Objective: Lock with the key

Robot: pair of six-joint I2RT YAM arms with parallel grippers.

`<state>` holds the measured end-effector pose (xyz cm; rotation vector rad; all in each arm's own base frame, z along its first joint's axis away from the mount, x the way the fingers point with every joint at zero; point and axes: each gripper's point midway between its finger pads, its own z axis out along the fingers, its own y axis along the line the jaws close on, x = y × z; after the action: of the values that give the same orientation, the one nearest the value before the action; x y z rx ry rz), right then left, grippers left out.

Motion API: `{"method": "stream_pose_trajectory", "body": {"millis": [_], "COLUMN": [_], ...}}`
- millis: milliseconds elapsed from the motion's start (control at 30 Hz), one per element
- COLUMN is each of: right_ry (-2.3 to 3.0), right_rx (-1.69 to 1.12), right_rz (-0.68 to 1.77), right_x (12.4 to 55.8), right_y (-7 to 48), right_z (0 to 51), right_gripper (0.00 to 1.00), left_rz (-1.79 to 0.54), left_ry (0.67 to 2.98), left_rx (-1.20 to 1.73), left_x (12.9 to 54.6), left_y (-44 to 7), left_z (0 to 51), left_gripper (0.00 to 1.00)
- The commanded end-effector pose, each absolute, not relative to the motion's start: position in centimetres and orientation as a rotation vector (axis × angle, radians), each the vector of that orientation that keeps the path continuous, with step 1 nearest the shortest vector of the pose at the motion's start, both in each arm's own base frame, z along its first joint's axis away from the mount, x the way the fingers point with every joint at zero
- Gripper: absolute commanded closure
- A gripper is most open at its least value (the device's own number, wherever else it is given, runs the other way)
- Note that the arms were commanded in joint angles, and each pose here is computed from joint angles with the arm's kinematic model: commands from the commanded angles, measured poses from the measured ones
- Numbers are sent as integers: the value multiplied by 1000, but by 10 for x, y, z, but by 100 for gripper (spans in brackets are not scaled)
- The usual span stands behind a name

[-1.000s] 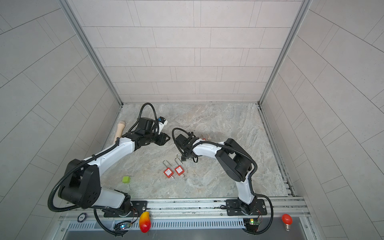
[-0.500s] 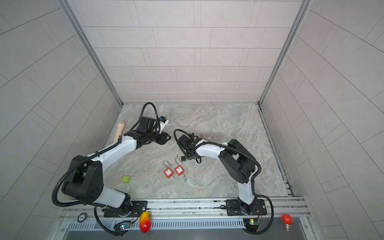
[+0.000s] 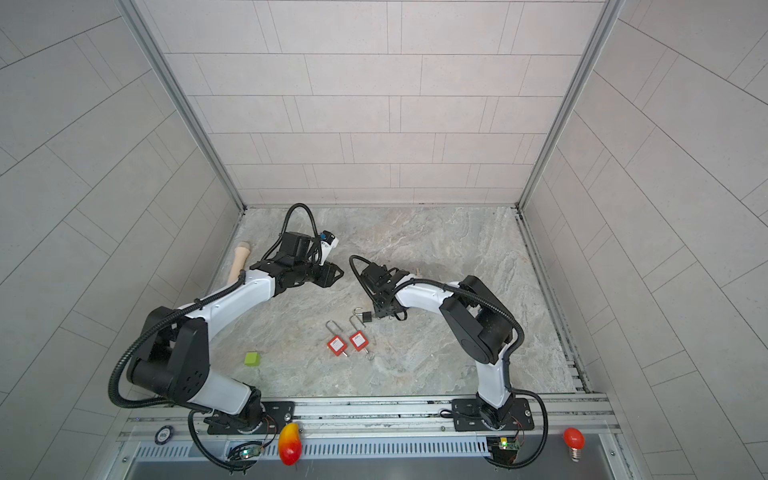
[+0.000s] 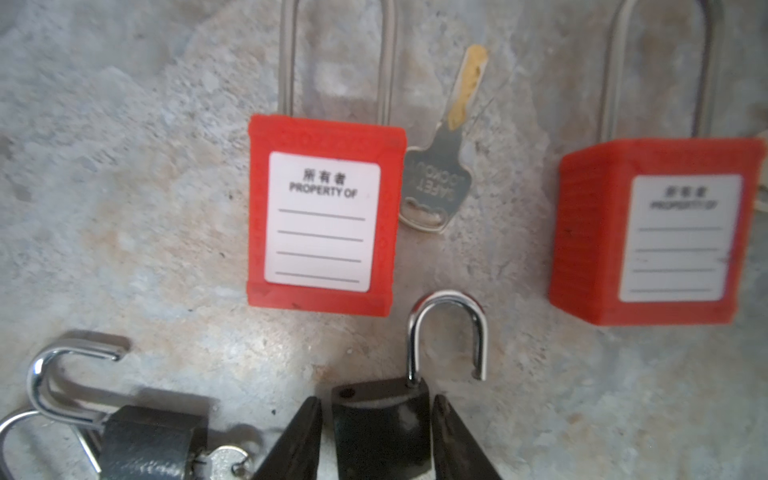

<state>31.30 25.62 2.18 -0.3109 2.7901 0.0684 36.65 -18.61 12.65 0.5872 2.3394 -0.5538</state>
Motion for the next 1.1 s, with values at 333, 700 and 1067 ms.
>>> {"method": "stream_pose_trajectory", "body": {"millis": [333, 700, 1067], "right_ry": [2930, 2962, 2882], "right_rx": [-403, -432, -592], "right_rz": [7, -34, -16], "right_x": [279, 273, 280], "right_y": [238, 228, 233], "right_z": [-6, -10, 17], "right_gripper": [62, 57, 71], "left_rz": [-576, -594, -616], "left_ry": [2288, 2268, 2254], "left_rx": [596, 616, 643], "left_x": [380, 382, 379], "left_y": [-194, -198, -202], "left_z": [139, 142, 143], "left_gripper": [54, 54, 54]}}
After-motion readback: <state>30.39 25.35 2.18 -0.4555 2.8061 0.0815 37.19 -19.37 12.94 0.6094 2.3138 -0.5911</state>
